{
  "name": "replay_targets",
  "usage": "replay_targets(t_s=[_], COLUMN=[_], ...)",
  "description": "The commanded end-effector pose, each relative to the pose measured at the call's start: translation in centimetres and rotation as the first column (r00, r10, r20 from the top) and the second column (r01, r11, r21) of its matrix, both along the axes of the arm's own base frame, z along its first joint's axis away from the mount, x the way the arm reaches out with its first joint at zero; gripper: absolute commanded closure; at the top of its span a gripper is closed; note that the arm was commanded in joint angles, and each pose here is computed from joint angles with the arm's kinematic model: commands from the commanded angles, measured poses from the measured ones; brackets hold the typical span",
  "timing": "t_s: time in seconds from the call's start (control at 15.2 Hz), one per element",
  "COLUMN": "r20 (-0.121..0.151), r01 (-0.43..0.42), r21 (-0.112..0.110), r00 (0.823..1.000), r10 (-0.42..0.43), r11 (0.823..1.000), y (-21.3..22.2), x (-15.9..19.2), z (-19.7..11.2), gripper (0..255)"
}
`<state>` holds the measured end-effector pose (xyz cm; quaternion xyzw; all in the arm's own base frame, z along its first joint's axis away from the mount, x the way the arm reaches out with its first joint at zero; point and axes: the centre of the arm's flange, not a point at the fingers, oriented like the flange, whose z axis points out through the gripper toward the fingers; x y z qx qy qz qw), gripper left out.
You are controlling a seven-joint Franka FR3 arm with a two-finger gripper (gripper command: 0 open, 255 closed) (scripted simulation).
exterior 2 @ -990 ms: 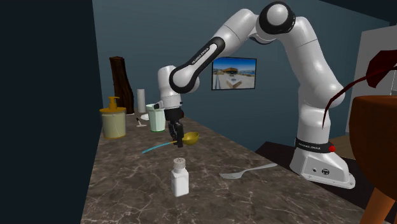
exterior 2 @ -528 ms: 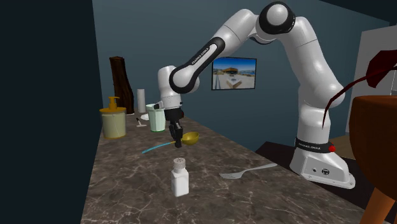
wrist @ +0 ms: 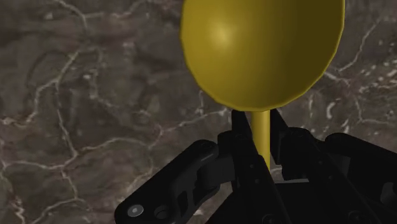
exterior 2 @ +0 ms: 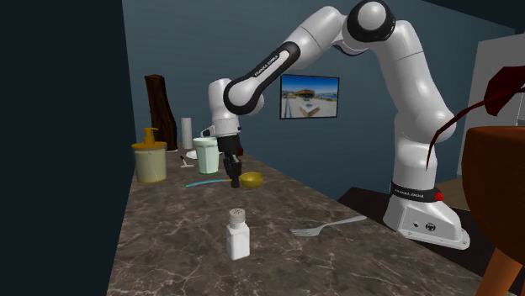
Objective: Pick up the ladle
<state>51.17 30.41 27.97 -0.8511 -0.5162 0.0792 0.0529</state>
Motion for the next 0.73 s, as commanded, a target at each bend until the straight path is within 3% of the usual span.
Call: replay_targets(t_s=[0.0, 0.66], r20=[0.000, 0.000], r01=[0.000, 0.000], r21=[0.000, 0.000], r00=[1.000, 1.000], r10=[0.000, 0.000], r11=[1.000, 1.000], y=[0.0, 0.0], x=[0.1, 0.1], z=[1.1, 5.4], gripper=[255, 255])
